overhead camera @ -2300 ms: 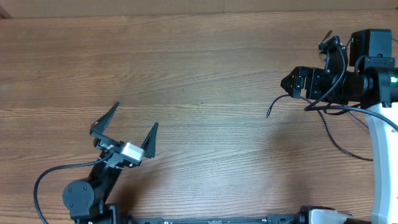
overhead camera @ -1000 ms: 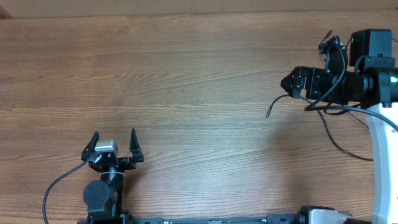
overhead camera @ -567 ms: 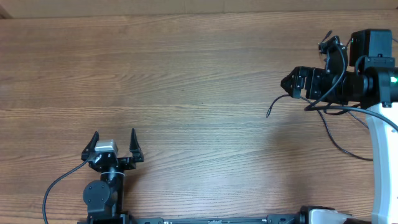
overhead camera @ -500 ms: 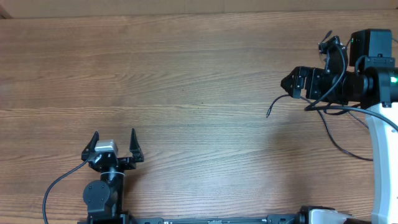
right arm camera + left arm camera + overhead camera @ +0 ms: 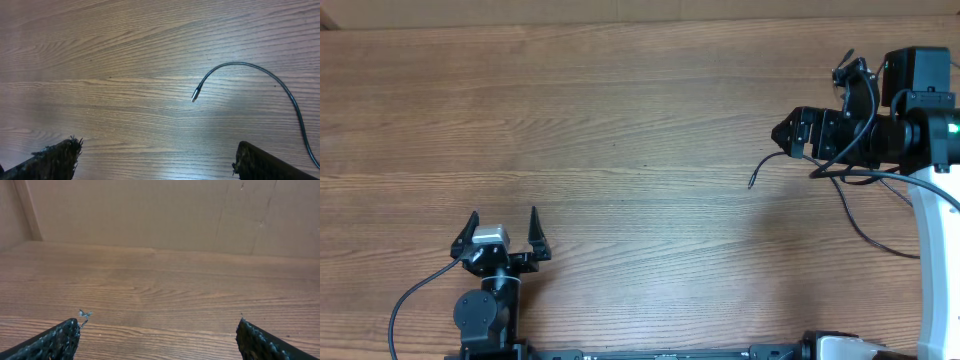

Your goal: Untangle cables

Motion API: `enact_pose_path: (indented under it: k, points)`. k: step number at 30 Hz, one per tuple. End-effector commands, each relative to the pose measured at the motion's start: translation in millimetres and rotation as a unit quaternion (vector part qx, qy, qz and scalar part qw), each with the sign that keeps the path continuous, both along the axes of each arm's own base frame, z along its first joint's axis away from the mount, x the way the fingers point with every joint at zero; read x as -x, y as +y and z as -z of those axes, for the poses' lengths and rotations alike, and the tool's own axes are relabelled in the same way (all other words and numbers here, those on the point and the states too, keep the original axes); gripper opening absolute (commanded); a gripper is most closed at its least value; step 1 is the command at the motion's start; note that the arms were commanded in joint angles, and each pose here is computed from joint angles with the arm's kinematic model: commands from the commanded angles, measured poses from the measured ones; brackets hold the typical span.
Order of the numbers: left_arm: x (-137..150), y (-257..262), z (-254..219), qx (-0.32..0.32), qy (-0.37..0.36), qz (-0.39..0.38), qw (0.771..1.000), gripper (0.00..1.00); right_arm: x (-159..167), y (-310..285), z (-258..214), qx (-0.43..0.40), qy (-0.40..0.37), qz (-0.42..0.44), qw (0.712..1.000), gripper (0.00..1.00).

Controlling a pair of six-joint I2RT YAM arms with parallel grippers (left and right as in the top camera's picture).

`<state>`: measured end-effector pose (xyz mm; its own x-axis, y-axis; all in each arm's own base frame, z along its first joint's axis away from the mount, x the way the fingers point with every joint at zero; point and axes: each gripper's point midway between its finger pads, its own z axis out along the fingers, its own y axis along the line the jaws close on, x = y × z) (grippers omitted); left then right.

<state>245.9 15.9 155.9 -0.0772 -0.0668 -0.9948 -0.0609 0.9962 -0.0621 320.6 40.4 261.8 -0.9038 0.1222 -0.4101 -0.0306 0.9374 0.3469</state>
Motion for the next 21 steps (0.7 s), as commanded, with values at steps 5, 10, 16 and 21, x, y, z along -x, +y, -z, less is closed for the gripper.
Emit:
enact_pose_path:
  k: [5, 10, 16, 21]
  points:
    - [0.3, -0.3, -0.2, -0.003, -0.002, -0.001, 1.0, 1.0, -0.1, 0.5, 1.8, 0.002, 0.001, -0.003, 1.0, 1.0]
    - [0.3, -0.3, -0.1, -0.003, -0.002, -0.001, 1.0, 1.0, -1.4, -0.5, 2.9, 0.005, 0.002, -0.002, 1.0, 1.0]
    - [0.3, -0.3, -0.1, -0.003, -0.002, -0.001, 1.0, 0.99, -9.4, -2.5, -7.1, 0.011, -0.031, 0.001, 0.999, 1.0]
    - [0.3, -0.3, -0.1, -0.003, -0.002, -0.001, 1.0, 1.0, -20.2, 8.6, -29.0, -0.014, -0.129, -0.018, 0.991, 1.0]
